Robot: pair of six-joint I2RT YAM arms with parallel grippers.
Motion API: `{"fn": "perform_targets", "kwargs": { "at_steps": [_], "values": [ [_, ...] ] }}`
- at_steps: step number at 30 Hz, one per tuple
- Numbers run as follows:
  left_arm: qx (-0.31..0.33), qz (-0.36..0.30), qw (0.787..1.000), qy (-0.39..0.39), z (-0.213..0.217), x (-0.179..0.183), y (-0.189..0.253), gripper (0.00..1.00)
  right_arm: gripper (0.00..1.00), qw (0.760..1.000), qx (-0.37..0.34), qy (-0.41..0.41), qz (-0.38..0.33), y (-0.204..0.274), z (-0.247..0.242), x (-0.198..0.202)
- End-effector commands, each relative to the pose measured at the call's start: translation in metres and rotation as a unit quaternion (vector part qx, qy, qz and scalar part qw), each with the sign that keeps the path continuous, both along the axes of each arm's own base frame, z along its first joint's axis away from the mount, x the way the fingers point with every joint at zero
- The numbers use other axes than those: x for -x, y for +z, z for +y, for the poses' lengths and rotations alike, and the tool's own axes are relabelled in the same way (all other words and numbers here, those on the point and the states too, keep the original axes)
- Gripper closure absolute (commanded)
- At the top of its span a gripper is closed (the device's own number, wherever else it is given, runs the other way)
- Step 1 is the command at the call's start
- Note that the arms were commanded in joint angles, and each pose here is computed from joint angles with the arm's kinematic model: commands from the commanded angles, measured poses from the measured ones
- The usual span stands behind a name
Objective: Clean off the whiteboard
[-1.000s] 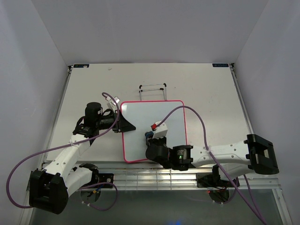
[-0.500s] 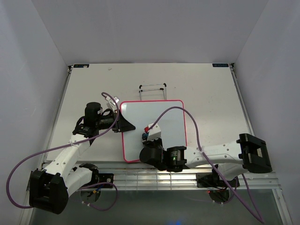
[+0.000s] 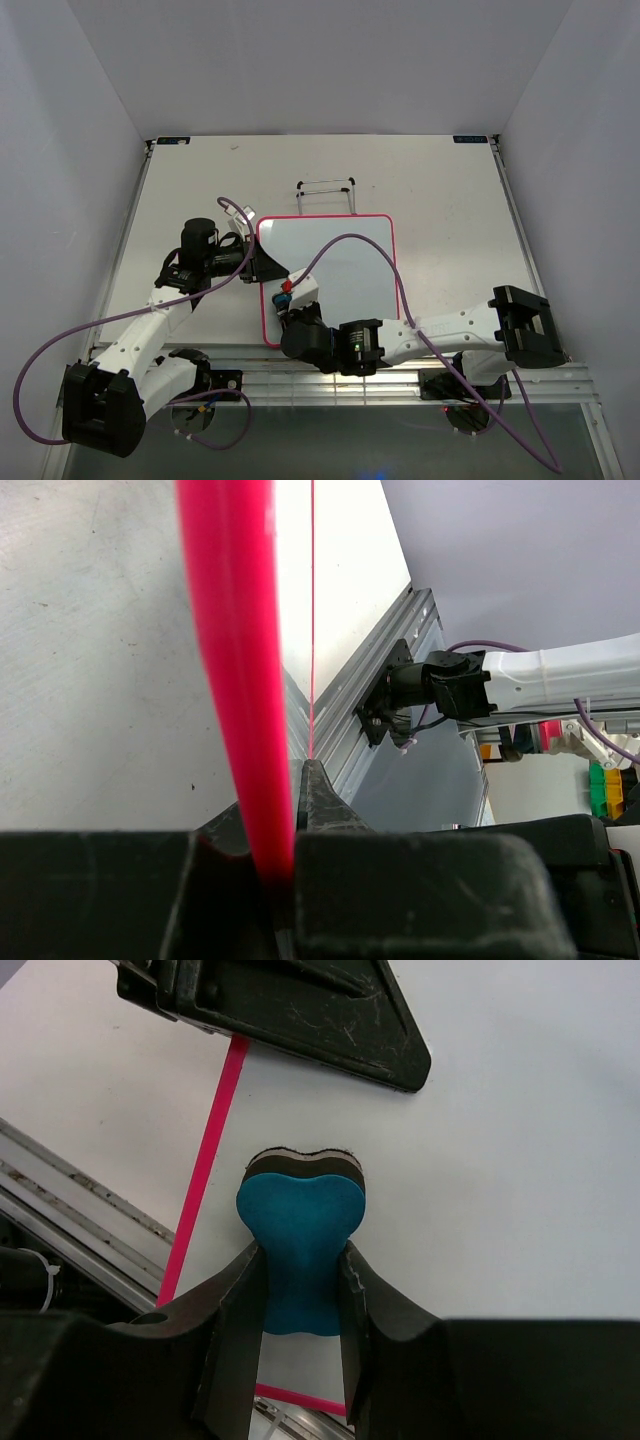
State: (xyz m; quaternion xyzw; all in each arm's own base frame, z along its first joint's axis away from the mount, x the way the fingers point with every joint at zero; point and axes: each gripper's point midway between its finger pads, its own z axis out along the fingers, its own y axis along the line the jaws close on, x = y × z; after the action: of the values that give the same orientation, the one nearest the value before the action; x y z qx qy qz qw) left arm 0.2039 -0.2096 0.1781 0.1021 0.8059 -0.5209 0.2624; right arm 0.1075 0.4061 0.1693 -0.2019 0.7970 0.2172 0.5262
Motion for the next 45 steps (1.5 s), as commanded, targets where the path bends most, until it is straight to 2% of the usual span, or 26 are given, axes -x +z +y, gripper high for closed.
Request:
{"fn": "perform_targets", "kwargs": {
  "at_steps": [1, 8, 15, 20, 27, 33, 40, 43, 45],
  "values": [
    [-0.02, -0.022, 1.0, 0.001, 0.002, 0.001, -0.006, 1.0, 0.92, 1.0, -0.022, -0.015, -0.006, 0.011, 0.001, -0.004],
    [-0.021, -0.02, 1.0, -0.001, 0.002, 0.001, -0.007, 1.0, 0.92, 0.995, 0.03, -0.091, -0.001, -0.024, -0.058, -0.023],
    [-0.02, -0.019, 1.0, -0.002, 0.002, 0.001, -0.007, 1.0, 0.92, 0.99, 0.035, -0.133, 0.007, -0.037, -0.091, -0.04],
    [-0.02, -0.02, 1.0, -0.003, 0.002, 0.001, -0.007, 1.0, 0.92, 0.991, 0.033, -0.128, 0.009, -0.031, -0.08, -0.042],
    [-0.02, -0.023, 1.0, -0.001, 0.002, 0.001, -0.006, 1.0, 0.92, 0.999, -0.014, -0.051, 0.001, 0.0, -0.024, -0.022],
    [-0.02, -0.024, 1.0, -0.001, 0.002, 0.001, -0.006, 1.0, 0.92, 0.999, -0.027, -0.018, -0.002, 0.01, 0.001, -0.01],
    [-0.02, -0.024, 1.0, -0.001, 0.002, 0.002, -0.006, 1.0, 0.92, 0.999, -0.028, -0.022, -0.005, 0.01, -0.001, -0.011],
    [-0.02, -0.025, 0.999, 0.001, 0.002, 0.001, -0.005, 1.0, 0.92, 0.999, -0.019, -0.048, -0.017, 0.006, -0.019, -0.021],
    [-0.021, -0.026, 0.999, 0.001, 0.003, 0.002, -0.005, 1.0, 0.92, 0.996, -0.011, -0.084, -0.005, -0.014, -0.043, -0.036]
  ]
}}
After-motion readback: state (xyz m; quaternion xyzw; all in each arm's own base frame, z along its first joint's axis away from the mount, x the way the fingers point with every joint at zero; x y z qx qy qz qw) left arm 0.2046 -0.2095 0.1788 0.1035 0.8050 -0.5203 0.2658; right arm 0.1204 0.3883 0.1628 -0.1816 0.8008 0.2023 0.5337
